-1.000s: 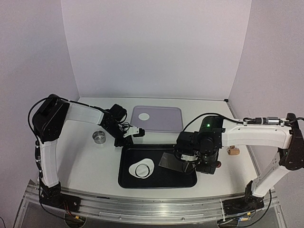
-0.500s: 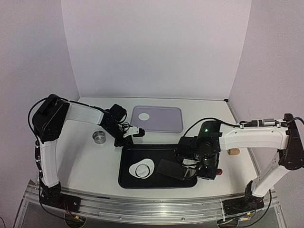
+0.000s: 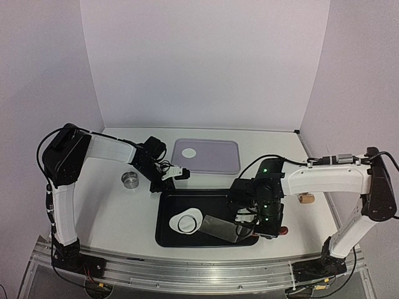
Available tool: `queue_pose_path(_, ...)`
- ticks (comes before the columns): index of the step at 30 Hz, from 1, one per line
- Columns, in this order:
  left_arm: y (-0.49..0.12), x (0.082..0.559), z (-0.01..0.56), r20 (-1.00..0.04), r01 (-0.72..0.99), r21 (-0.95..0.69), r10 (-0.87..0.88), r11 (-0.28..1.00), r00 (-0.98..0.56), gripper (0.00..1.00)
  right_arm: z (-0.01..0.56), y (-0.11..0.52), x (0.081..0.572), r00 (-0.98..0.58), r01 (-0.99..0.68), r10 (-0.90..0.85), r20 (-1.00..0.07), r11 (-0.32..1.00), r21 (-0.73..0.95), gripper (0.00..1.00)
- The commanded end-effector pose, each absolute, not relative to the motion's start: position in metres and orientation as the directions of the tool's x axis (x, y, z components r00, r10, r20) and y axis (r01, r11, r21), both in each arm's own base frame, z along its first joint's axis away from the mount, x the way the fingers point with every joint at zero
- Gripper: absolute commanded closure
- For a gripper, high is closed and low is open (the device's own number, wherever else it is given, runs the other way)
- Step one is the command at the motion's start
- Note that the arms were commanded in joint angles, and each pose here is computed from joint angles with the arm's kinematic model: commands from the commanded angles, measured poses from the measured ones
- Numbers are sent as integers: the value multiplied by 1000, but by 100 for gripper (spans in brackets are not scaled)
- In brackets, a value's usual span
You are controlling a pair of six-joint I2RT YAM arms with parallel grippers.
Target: Roll out the dumpling wrappers from the dough
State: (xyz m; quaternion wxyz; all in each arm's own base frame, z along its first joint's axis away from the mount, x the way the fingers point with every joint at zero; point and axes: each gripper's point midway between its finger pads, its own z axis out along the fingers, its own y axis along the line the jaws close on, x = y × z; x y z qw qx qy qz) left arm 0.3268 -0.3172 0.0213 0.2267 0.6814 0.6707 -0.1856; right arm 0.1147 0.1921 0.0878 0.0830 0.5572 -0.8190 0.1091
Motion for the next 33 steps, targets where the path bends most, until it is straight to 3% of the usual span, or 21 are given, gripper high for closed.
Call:
queue_pose_path(1, -324, 337, 45, -577, 989, 149, 811, -10, 95, 100, 87, 202, 114, -389, -919, -887, 248, 394, -34, 100)
queue_pose_path(14, -323, 337, 45, -572, 988, 153, 814, -15, 101, 100, 74, 203, 119, -444, -884, -865, 232, 465, 41, 100)
queue_pose_path(33, -319, 336, 42, -556, 987, 160, 824, -19, 107, 100, 69, 211, 118, -404, -892, -894, 194, 432, 136, 100)
